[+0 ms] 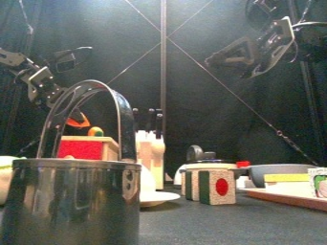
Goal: Place carrot bottom in front of knife holder
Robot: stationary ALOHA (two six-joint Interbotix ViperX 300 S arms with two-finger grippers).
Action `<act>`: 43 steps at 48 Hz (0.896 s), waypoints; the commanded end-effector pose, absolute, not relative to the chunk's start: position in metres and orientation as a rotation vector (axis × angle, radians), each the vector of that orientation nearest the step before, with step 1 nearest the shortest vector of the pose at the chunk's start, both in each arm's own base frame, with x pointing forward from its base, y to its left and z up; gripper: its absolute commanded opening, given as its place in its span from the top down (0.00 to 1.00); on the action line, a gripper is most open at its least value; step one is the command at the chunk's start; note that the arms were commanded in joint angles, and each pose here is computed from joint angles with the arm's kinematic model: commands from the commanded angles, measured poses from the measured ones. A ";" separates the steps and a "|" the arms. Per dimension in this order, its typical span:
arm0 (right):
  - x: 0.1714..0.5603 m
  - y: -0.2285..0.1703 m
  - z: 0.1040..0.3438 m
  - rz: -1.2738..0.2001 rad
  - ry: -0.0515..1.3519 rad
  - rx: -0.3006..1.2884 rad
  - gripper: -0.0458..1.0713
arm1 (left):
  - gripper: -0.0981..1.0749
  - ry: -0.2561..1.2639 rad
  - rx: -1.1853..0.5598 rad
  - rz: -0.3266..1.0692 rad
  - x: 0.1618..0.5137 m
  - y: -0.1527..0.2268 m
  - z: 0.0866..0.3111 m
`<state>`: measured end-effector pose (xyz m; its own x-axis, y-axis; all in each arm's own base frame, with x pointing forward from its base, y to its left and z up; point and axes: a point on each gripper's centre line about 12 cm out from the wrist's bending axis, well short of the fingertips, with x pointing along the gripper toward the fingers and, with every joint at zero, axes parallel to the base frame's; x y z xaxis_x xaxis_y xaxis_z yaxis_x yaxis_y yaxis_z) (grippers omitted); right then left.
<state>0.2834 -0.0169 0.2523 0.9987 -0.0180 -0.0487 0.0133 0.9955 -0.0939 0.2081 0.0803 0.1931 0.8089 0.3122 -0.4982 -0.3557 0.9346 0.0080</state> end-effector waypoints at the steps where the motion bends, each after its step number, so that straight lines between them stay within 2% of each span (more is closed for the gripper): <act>1: 0.284 -0.017 0.257 -0.016 0.029 -0.091 0.71 | 0.26 0.484 -0.086 0.344 0.215 0.079 0.203; 17: 0.285 -0.018 0.256 -0.019 0.034 -0.093 0.71 | 0.25 0.459 -0.104 0.278 0.223 0.063 0.207; 29: 0.290 -0.019 0.253 -0.019 0.048 -0.094 0.71 | 0.26 0.411 -0.070 0.139 0.260 0.034 0.218; 34: 0.291 -0.019 0.252 -0.020 0.051 -0.094 0.71 | 0.25 0.423 -0.052 0.115 0.280 0.030 0.215; 43: 0.291 -0.019 0.251 -0.018 0.056 -0.094 0.71 | 0.26 0.495 -0.025 0.089 0.315 0.028 0.190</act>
<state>0.2882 -0.0185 0.2419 0.9961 -0.0216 -0.0854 0.0137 0.9956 -0.0923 0.2942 0.0289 0.1933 0.8768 0.0880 -0.4728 -0.1048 0.9945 -0.0092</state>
